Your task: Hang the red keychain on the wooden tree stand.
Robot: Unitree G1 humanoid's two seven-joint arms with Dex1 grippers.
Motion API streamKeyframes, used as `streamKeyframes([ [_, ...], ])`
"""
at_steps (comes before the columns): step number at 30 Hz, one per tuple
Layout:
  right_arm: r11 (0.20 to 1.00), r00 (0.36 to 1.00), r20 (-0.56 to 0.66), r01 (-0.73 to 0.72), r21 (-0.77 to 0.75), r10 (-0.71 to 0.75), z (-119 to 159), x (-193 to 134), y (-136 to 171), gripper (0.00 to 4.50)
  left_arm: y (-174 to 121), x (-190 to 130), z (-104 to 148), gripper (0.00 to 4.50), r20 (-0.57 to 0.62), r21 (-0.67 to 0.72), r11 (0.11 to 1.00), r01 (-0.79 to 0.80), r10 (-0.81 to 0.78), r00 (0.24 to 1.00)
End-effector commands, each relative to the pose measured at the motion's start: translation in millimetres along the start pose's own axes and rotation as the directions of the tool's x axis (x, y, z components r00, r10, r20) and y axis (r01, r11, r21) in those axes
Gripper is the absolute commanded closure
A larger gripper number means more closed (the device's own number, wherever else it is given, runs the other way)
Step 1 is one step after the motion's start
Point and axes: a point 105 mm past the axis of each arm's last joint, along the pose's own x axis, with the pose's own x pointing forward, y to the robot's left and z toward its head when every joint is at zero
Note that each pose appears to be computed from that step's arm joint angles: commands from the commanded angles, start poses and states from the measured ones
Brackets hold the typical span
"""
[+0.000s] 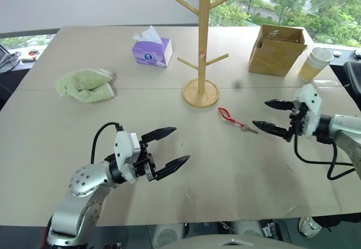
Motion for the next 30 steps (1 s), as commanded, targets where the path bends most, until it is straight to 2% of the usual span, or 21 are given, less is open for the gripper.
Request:
streamKeyframes([
  [1, 0.999, 0.999, -0.004, 0.044, 0.001, -0.044, 9.5, 11.6, 7.4, 0.0, -6.6, 1.3, 3.3, 0.14, 0.029, 0.05, 0.999, 0.0, -0.001, 1.0],
  [13, 0.988, 0.989, -0.02, 0.145, -0.056, -0.146, -14.0, 48.2, 12.5, 0.0, -17.0, -7.1, -17.0, 0.14, 0.0, 0.04, 0.999, -0.032, 0.032, 0.999],
  [17, 0.989, 0.99, -0.008, 0.138, -0.054, -0.139, -13.1, 53.5, 13.8, 0.0, -20.0, -8.2, -25.7, 0.14, -0.013, 0.023, 0.999, -0.039, 0.039, 0.999],
  [30, 0.996, 0.996, -0.036, 0.086, -0.03, -0.087, -27.3, 65.0, 24.3, 0.0, -27.5, -4.8, -31.6, 0.14, -0.028, -0.057, 0.998, -0.041, 0.039, 0.999],
])
